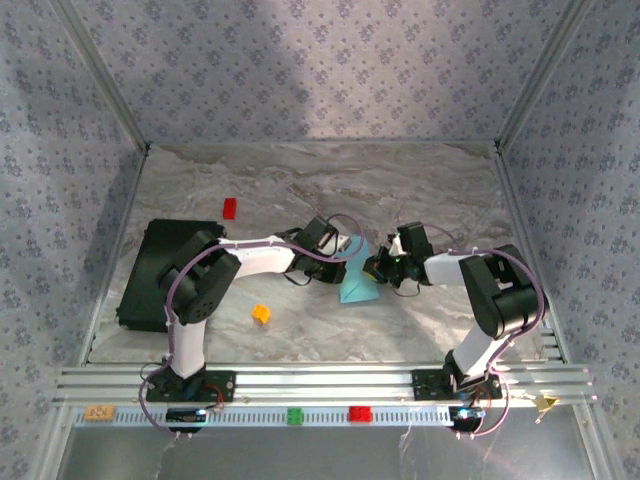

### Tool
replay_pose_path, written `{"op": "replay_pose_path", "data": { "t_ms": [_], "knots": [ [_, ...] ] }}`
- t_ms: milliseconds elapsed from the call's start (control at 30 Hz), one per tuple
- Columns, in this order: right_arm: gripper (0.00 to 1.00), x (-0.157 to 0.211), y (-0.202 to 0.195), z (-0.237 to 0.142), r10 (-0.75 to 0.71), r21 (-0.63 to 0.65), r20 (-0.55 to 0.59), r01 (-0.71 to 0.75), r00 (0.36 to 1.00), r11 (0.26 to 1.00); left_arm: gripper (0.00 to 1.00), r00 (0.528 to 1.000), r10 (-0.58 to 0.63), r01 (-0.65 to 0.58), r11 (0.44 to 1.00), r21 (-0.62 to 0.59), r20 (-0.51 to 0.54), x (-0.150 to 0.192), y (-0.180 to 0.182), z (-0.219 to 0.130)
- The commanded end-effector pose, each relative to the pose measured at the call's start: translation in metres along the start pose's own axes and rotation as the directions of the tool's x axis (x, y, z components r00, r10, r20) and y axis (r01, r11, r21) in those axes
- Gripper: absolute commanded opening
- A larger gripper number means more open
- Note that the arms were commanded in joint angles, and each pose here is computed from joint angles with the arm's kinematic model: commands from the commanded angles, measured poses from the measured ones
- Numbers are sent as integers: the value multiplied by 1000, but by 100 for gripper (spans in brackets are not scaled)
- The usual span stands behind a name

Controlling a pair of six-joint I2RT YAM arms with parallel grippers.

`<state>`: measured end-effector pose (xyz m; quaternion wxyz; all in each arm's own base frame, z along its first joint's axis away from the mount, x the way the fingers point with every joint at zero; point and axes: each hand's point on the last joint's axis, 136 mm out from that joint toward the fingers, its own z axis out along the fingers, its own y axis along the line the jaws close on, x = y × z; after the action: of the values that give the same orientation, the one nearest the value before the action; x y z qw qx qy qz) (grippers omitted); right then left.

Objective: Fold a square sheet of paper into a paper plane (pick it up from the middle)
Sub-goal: Fold the triangle a second time at the center of the table.

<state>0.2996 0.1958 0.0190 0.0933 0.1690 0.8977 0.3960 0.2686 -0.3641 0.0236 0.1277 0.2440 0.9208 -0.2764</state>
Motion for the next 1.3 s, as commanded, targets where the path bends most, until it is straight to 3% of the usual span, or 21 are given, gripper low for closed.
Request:
{"op": "replay_pose_path", "data": {
  "t_ms": [0, 133, 367, 567, 667, 1000, 1267],
  "knots": [
    [3, -3, -13, -5, 59, 24, 17, -60, 998, 998, 0, 999, -4, 2, 1000, -27, -50, 11, 9, 4],
    [3, -14, 8, -17, 7, -8, 34, -7, 999, 1000, 0, 999, -4, 2, 1000, -26, -50, 10, 8, 4],
    [3, -13, 6, -7, 11, -22, 3, -11, 1000, 1000, 0, 999, -1, 0, 1000, -26, -49, 10, 8, 4],
    [3, -8, -38, -4, 79, 120, 19, -81, 997, 989, 0, 999, -1, -1, 1000, -27, -50, 10, 8, 4],
    [2, -15, -45, -7, 113, 104, 55, -119, 992, 988, 0, 999, -2, 0, 1000, -29, -53, 11, 9, 4],
    [4, -27, 7, -34, 18, -11, 121, -17, 992, 1000, 0, 999, -2, 1, 1000, -29, -53, 12, 9, 4],
    [5, 7, 26, -10, -55, -46, -5, 55, 998, 997, 0, 999, -2, 1, 1000, -28, -54, 12, 9, 5]
  ]
}}
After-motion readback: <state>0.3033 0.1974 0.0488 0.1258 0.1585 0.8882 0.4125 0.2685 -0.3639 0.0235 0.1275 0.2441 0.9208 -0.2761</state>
